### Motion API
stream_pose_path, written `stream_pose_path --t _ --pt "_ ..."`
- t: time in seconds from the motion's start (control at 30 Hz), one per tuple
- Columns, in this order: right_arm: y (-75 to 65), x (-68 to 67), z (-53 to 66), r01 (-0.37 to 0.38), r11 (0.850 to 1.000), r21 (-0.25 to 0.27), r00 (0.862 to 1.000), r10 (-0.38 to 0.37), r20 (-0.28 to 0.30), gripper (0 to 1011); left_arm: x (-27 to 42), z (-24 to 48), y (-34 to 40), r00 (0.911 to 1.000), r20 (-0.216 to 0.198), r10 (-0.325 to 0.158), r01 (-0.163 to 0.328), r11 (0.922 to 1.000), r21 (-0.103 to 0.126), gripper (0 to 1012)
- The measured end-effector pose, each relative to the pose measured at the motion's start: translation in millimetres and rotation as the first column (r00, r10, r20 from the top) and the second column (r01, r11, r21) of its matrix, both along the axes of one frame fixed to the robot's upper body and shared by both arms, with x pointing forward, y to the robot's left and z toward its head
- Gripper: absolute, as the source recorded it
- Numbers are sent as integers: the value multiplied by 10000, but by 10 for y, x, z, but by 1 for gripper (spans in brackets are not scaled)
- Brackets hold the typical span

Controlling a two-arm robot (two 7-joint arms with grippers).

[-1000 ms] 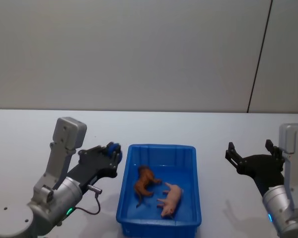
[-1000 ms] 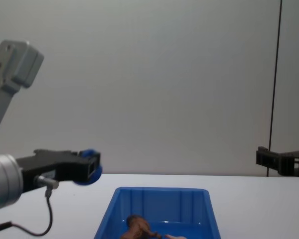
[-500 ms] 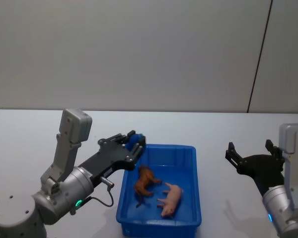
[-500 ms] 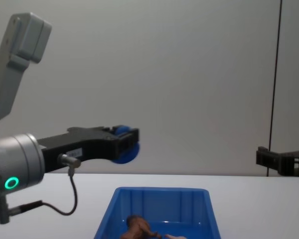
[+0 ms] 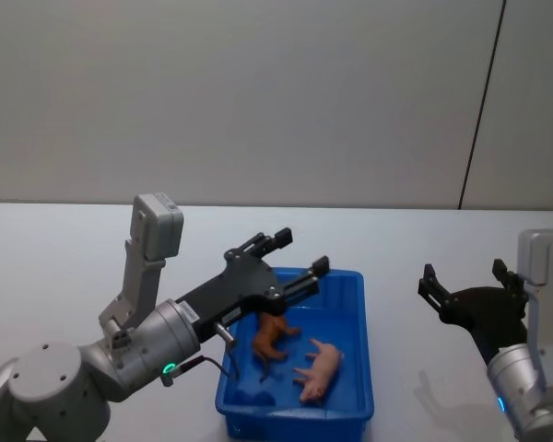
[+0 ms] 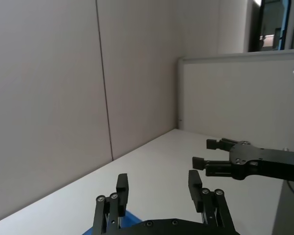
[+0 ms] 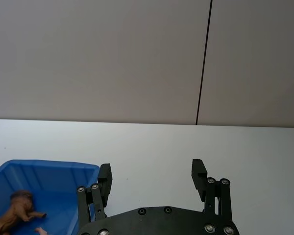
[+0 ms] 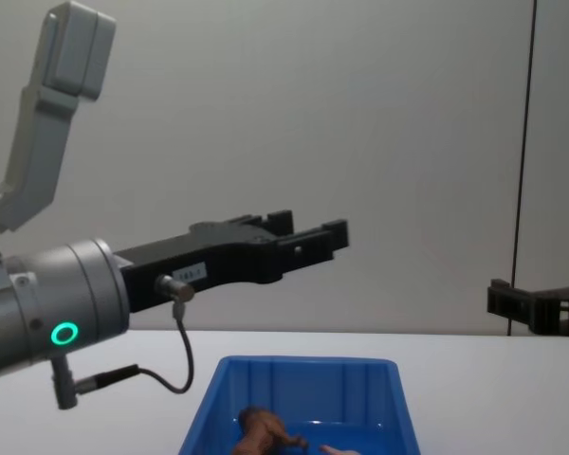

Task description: Pick up the two dolls from the table and place them into the box.

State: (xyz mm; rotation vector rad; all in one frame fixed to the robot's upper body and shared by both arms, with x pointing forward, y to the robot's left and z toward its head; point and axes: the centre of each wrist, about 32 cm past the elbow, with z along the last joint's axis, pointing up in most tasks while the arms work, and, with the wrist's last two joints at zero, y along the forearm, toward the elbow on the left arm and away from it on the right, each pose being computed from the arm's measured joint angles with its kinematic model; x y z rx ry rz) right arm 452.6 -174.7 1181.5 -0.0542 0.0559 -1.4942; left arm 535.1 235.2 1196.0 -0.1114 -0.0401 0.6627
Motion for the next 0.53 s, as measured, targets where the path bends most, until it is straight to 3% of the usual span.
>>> stream_pose_path --t 0.27,0.53 --pt "0 0 0 0 10000 0 10000 0 0 1001 68 -12 -43 9979 144 -636 640 9976 -283 961" --pt "0 0 0 0 10000 0 10000 0 0 1001 102 -17 -65 9952 234 -954 963 9945 -418 1001"
